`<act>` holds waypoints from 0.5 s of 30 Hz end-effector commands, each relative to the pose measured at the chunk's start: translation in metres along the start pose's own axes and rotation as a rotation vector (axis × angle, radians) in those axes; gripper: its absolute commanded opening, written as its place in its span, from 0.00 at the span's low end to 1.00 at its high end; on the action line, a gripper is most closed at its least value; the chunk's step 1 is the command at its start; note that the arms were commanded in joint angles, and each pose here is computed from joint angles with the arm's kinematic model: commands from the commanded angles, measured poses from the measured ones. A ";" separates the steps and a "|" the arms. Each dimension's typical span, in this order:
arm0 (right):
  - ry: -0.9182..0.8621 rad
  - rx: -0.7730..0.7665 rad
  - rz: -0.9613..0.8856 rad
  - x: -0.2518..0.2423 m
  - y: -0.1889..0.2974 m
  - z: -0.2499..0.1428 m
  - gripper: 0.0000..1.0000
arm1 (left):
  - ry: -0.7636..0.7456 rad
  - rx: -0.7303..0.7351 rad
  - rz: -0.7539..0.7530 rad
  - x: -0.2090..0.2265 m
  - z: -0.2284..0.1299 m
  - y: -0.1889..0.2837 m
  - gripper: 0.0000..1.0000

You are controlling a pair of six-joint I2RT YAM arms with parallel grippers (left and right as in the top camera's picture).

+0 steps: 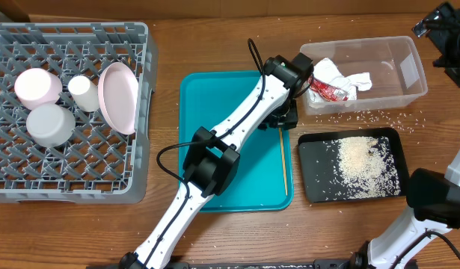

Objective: Sort waste into correct bins and load items into the dishwasher
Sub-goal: 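Carry the second chopstick with the left gripper into the rack and release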

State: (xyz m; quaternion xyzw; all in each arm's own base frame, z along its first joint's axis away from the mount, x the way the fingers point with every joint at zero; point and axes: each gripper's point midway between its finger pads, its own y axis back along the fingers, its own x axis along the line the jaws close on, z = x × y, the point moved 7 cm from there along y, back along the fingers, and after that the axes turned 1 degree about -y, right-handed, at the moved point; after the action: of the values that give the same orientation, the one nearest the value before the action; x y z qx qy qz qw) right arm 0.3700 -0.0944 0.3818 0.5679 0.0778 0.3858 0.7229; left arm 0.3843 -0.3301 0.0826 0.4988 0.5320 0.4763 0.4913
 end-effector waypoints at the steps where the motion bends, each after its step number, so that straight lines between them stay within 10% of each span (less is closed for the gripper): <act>1: -0.001 -0.007 0.010 0.000 0.002 0.001 1.00 | 0.008 0.018 0.027 0.000 -0.002 -0.017 0.56; 8: 0.000 -0.006 0.010 0.001 0.002 0.001 1.00 | 0.009 0.042 0.048 0.004 -0.005 -0.028 0.36; 12: 0.000 -0.006 0.010 0.001 0.002 0.001 1.00 | 0.012 0.066 0.067 0.008 -0.009 -0.034 0.04; 15: 0.000 -0.006 0.010 0.001 0.002 0.001 1.00 | 0.004 0.076 0.065 0.011 -0.007 -0.028 0.04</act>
State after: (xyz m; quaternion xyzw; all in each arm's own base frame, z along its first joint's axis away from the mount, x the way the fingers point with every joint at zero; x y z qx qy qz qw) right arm 0.3701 -0.0945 0.3819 0.5678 0.0776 0.3857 0.7230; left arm 0.3810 -0.3269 0.0756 0.5060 0.5320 0.4787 0.4814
